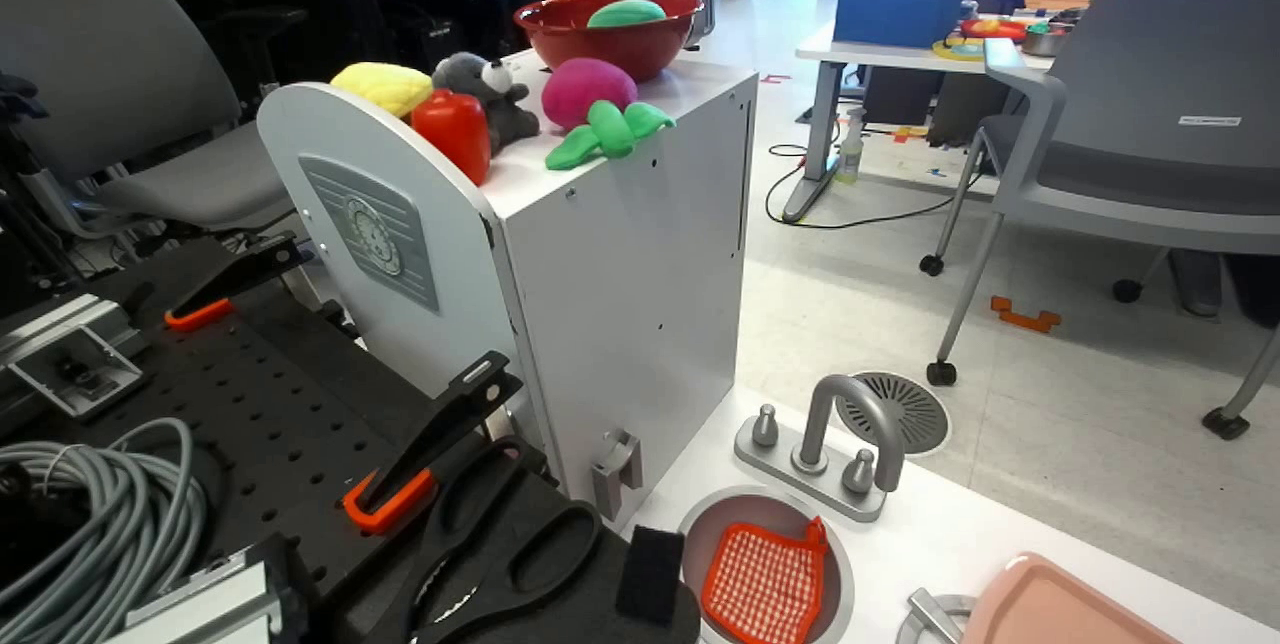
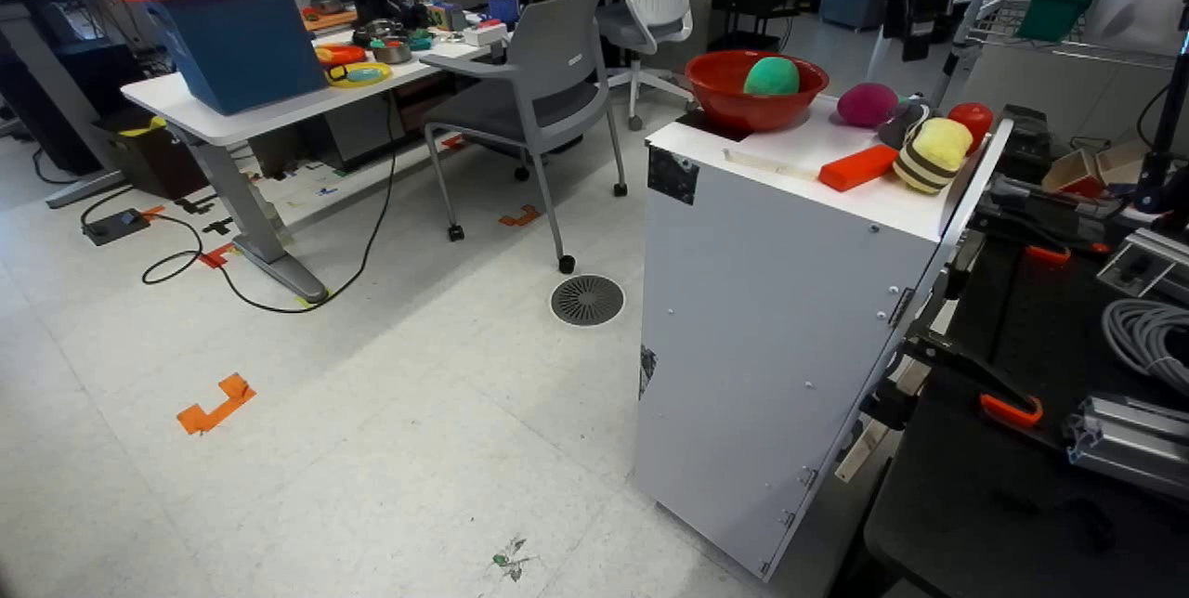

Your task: Put the purple object inside the bowl

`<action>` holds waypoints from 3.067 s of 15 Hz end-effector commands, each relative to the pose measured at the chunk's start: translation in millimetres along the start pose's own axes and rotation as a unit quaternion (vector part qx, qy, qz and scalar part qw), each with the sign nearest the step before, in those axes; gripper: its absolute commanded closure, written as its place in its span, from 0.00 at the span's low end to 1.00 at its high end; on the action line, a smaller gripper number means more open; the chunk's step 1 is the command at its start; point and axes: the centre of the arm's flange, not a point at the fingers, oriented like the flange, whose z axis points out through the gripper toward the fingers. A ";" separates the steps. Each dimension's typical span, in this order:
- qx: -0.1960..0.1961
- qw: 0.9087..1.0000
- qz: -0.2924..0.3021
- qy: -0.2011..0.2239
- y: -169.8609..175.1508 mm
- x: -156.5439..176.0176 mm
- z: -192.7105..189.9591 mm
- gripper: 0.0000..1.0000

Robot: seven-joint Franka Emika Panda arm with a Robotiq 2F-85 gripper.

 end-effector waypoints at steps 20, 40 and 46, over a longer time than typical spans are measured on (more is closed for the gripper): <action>-0.046 0.997 -0.048 -0.027 7.5 9.4 10.0 0.00; -0.069 0.985 -0.158 -0.002 -41.0 54.3 22.9 0.00; -0.064 0.987 -0.148 -0.009 -38.4 45.7 27.8 0.00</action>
